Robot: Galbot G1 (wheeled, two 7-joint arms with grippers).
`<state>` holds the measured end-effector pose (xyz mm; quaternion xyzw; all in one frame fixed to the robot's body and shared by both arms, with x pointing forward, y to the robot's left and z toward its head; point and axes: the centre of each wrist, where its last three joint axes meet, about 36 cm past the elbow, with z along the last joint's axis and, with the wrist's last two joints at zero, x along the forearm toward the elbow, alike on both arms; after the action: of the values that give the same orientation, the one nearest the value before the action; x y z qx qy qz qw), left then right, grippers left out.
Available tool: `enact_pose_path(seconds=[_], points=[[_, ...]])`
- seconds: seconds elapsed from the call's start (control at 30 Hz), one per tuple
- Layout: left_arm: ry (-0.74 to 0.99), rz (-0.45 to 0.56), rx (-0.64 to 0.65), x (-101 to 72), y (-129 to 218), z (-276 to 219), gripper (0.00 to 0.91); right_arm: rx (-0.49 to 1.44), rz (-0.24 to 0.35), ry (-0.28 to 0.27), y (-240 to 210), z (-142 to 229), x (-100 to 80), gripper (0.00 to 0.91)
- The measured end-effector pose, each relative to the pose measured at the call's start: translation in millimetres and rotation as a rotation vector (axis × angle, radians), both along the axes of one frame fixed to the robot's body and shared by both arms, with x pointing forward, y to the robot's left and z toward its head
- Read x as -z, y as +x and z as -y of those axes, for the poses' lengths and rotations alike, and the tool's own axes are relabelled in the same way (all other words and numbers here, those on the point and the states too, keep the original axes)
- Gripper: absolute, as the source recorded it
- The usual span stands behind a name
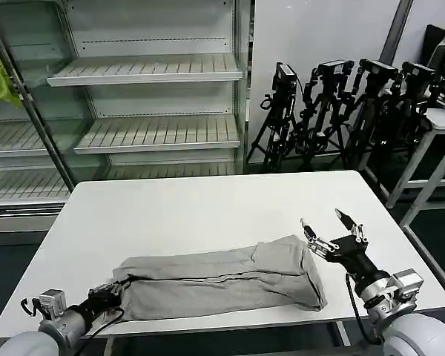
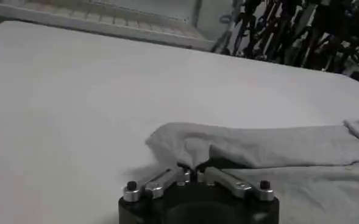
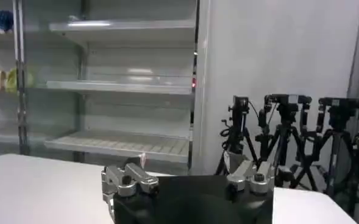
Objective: Fold and organize the clothes.
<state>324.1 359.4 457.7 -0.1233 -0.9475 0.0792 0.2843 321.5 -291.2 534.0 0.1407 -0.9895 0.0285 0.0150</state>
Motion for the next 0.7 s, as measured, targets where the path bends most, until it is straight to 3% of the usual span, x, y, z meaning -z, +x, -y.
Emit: enact_pose_path(seconds=[0.4,0.7], points=[[0.099,0.015,-0.036,-21.9,-1,-34,0.040,-0.014,0.020,0.016,3,-2,-2.6,0.907],[0.234,0.021,-0.079,-48.8,2,-75,0.040,-0.022,0.036,0.023,8,0,-6.5,0.907]])
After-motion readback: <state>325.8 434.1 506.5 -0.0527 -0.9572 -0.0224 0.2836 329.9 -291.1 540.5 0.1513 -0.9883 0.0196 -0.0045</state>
